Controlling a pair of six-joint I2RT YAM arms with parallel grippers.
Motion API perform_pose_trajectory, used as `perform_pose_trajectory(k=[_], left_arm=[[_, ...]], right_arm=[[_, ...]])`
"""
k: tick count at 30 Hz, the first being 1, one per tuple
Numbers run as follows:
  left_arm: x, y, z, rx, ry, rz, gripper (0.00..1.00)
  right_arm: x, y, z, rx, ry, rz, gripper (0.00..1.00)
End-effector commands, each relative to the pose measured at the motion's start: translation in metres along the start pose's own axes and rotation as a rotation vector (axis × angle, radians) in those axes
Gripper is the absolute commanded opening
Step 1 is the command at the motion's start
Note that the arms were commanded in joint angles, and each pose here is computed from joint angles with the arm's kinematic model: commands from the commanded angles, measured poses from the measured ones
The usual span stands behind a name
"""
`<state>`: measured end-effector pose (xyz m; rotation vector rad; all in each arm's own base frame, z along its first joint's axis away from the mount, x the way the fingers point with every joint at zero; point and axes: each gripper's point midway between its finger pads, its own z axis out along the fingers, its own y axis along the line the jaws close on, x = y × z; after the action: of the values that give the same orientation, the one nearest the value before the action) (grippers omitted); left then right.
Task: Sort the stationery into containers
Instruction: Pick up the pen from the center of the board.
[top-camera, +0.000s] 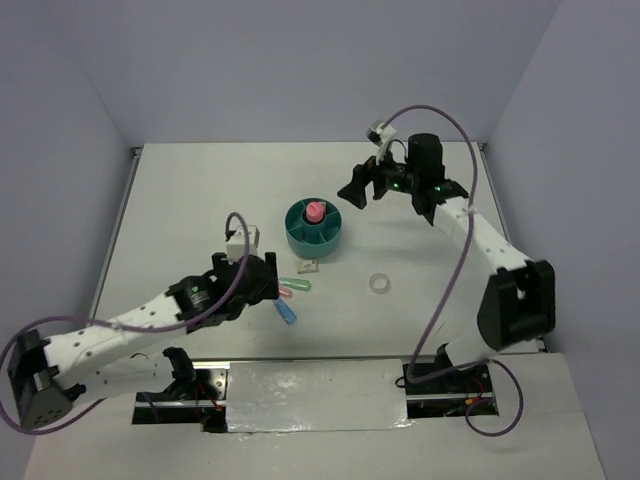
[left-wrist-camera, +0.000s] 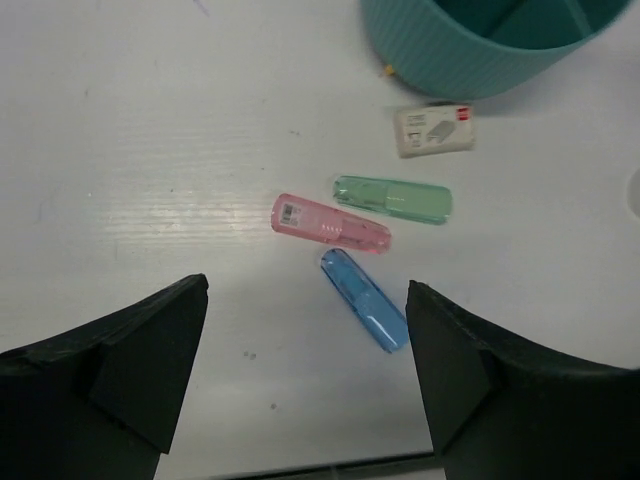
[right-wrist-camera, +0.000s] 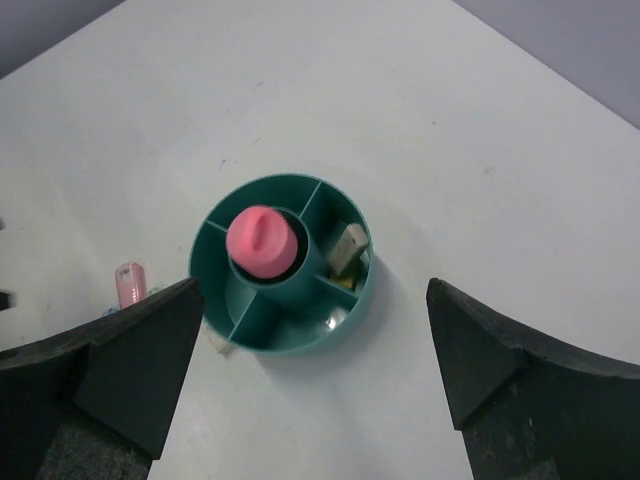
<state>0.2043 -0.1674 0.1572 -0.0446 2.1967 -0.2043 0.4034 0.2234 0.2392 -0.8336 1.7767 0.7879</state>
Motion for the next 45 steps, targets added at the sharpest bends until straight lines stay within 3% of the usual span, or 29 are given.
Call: perform_pose_trajectory(k=[1, 3, 5, 10, 14, 16, 20, 23, 27, 37, 40, 42, 45], left_arm=[[0.009, -0.011, 0.042, 0.029, 0.097, -0.038, 0.91], [0.017, -0.011, 0.059, -0.017, 0.134, -0.021, 0.92], [0.021, -0.011, 0.070, -0.042, 0.162, -0.005, 0.92], [0.039, -0.021, 0.093, -0.059, 0.237, 0.033, 0.91], [0.048, -0.027, 0.088, -0.029, 0.268, -0.010, 0.85], [0.049, -0.022, 0.077, -0.113, 0.239, -0.090, 0.85], [0.060, -0.032, 0.057, -0.186, 0.210, -0.204, 0.96], [0.069, -0.023, 0.053, -0.349, 0.210, -0.220, 0.96], [0.080, -0.023, 0.058, -0.462, 0.200, -0.219, 0.86], [0.122, -0.027, 0.077, -0.452, 0.276, -0.215, 0.74], [0.135, -0.025, 0.078, -0.438, 0.300, -0.234, 0.61], [0.148, -0.018, 0.076, -0.431, 0.317, -0.241, 0.60], [0.165, -0.009, 0.071, -0.421, 0.341, -0.258, 0.44]], right_arm=[[-0.028, 0.014, -0.039, 0.188, -0.121, 0.035, 1.00], [-0.033, 0.028, -0.059, 0.301, -0.168, 0.066, 1.00], [-0.007, 0.031, -0.067, 0.385, -0.129, 0.109, 1.00], [0.037, 0.063, -0.088, 0.428, -0.078, 0.218, 1.00], [0.067, 0.069, -0.097, 0.470, -0.042, 0.269, 1.00], [0.082, 0.073, -0.099, 0.475, -0.012, 0.277, 1.00], [0.089, 0.073, -0.106, 0.504, 0.004, 0.277, 1.00], [0.083, 0.079, -0.109, 0.477, -0.025, 0.278, 1.00], [0.080, 0.089, -0.110, 0.439, -0.029, 0.283, 1.00], [0.080, 0.098, -0.111, 0.400, -0.029, 0.276, 1.00], [0.081, 0.095, -0.112, 0.415, -0.032, 0.279, 1.00], [0.079, 0.094, -0.113, 0.419, -0.040, 0.271, 1.00], [0.077, 0.095, -0.113, 0.412, -0.058, 0.264, 1.00]])
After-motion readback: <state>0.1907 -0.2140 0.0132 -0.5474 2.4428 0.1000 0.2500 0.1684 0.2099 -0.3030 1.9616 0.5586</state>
